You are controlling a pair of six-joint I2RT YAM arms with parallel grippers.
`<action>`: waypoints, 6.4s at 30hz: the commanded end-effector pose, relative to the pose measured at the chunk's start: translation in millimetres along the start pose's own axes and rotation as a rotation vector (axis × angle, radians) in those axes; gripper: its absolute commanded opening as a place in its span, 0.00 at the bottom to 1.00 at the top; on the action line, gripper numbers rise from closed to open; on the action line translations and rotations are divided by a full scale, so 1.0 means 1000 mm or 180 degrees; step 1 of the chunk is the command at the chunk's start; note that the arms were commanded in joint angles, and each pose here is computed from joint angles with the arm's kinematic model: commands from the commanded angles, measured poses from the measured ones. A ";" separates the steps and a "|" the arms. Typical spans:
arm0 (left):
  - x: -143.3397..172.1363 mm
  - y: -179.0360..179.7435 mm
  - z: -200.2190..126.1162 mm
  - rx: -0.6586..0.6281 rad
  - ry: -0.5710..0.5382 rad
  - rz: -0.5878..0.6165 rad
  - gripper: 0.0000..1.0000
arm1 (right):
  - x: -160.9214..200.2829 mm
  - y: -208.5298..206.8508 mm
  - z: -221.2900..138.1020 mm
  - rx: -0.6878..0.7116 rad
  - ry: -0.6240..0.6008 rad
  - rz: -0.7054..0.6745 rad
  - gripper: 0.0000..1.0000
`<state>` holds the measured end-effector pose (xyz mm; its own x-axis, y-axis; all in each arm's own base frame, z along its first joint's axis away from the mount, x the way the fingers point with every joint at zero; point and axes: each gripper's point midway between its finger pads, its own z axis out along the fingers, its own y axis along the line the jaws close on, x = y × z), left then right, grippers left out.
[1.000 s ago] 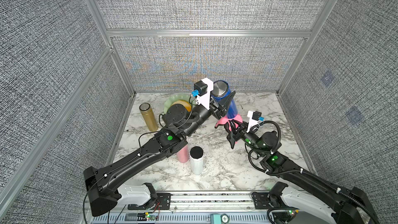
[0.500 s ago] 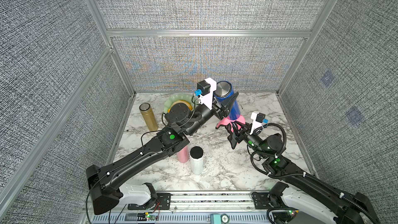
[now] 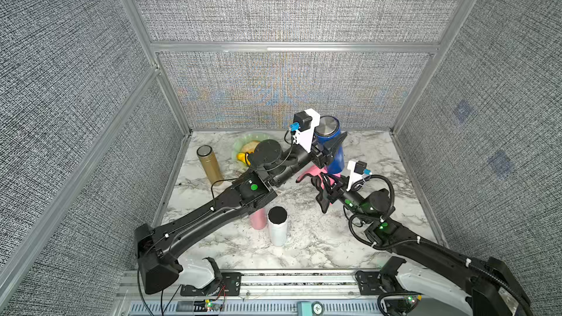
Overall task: Wipe the surface of the thermos
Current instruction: Wipe the dirt from the surface of the thermos, then place the thermos at the center of the board, then pick up the thermos from the center of the board.
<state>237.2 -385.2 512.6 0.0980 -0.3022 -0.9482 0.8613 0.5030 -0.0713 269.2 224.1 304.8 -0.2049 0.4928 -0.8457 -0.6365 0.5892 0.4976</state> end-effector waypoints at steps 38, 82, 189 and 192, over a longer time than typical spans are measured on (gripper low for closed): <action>-0.044 0.155 -0.102 -0.2328 -0.0156 0.1111 0.00 | -0.028 -0.138 -0.102 0.2349 -0.0424 -0.0979 0.00; 0.153 0.319 -0.272 -0.3613 0.0226 0.0840 0.00 | 0.021 -0.248 -0.110 0.3569 0.0283 -0.0826 0.00; 0.154 0.030 -0.204 -0.1572 0.1301 -0.0665 0.86 | 0.025 -0.261 -0.098 0.3753 0.0486 -0.0853 0.00; 0.164 0.020 -0.204 -0.1646 0.1417 -0.0627 0.86 | 0.024 -0.261 -0.097 0.3745 0.0491 -0.0853 0.00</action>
<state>155.8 -278.4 301.6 -0.3543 -0.0981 -0.9300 0.6213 0.7186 -0.3125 356.4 20.8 131.8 -0.3219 0.2263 -0.9193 0.3673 0.9248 0.0990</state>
